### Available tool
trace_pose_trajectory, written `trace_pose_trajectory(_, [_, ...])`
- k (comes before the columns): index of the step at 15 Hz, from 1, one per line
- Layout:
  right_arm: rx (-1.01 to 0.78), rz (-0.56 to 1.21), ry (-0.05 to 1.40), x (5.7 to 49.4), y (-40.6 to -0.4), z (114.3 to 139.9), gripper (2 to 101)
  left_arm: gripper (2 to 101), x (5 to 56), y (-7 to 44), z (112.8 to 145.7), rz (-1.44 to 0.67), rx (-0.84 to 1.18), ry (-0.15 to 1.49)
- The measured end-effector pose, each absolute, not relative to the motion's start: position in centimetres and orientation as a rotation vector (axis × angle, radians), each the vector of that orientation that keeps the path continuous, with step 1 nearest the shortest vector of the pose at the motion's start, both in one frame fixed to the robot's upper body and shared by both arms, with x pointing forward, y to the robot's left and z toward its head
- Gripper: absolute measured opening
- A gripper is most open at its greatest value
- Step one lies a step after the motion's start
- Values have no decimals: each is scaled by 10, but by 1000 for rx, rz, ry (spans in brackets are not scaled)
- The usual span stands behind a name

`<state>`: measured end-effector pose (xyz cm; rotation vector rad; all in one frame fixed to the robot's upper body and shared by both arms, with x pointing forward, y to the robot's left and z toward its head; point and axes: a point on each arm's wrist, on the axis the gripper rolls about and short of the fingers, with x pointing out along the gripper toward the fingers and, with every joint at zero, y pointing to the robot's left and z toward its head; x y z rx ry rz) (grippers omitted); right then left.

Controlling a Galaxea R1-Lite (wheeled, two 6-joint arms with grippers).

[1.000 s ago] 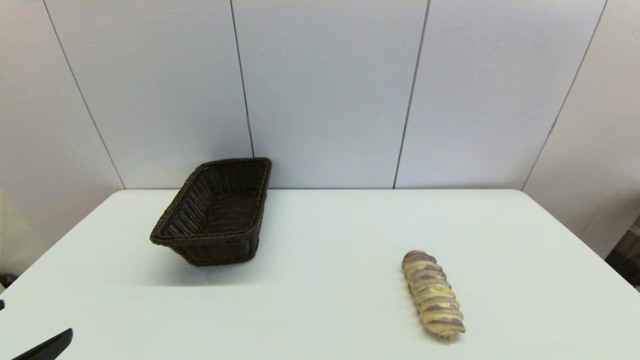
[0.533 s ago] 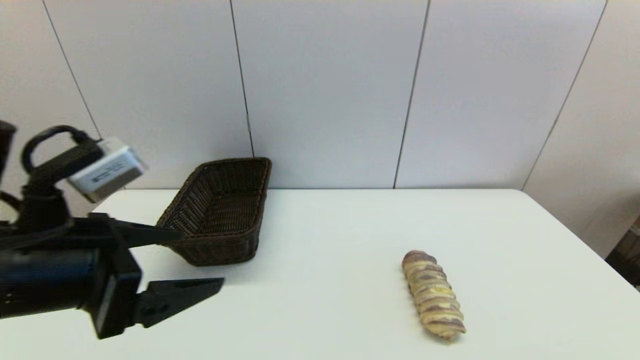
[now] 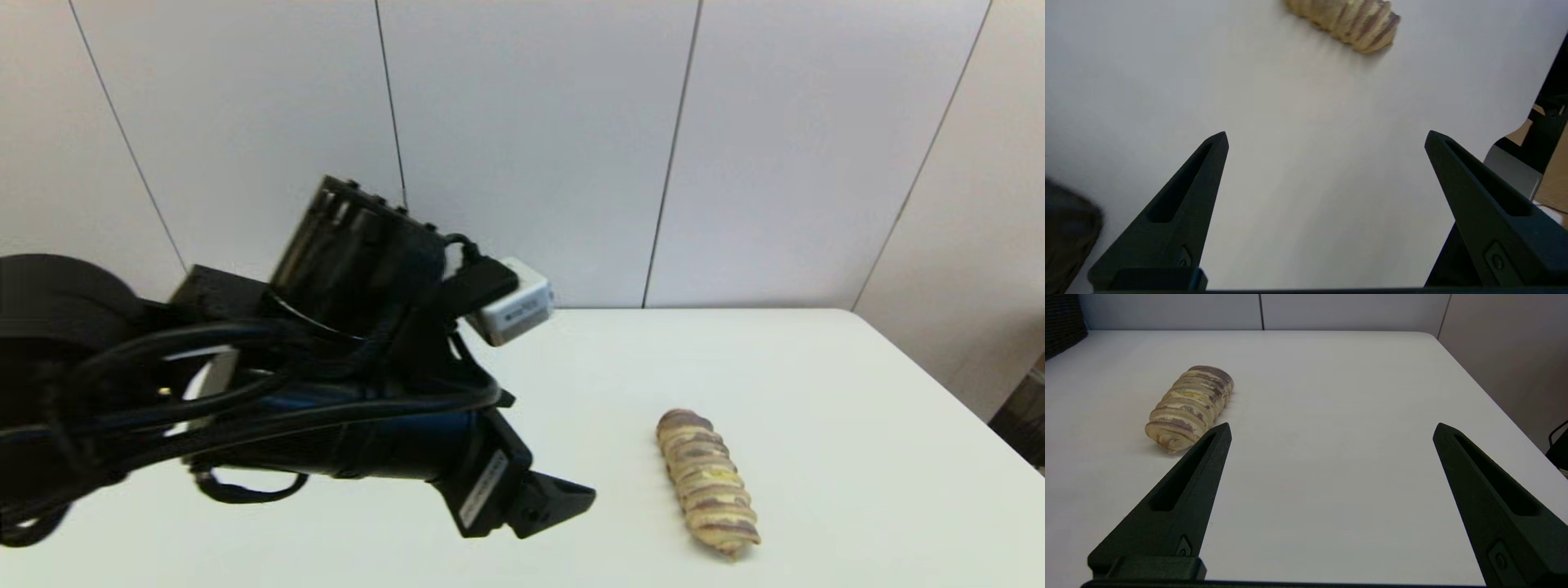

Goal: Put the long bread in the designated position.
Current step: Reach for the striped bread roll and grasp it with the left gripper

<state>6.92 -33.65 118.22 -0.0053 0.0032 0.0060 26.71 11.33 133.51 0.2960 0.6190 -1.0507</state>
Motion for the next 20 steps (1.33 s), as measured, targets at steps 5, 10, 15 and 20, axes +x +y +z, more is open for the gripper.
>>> trace_pose_trajectory(5, [-5, 6, 4, 69, -337, 1182, 980, 978, 277, 36, 1315, -1155, 295, 670])
trace_pose_trajectory(10, [-5, 7, 3, 69, -337, 1182, 980, 978, 284, -26, 1291, -1162, 225, 730])
trace_pose_trajectory(15, [-5, 6, 3, 69, -337, 1182, 980, 978, 286, -65, 1265, -898, 99, 785])
trace_pose_trajectory(20, [-5, 6, 3, 69, -337, 1182, 980, 978, 296, -85, 1256, -751, 41, 737])
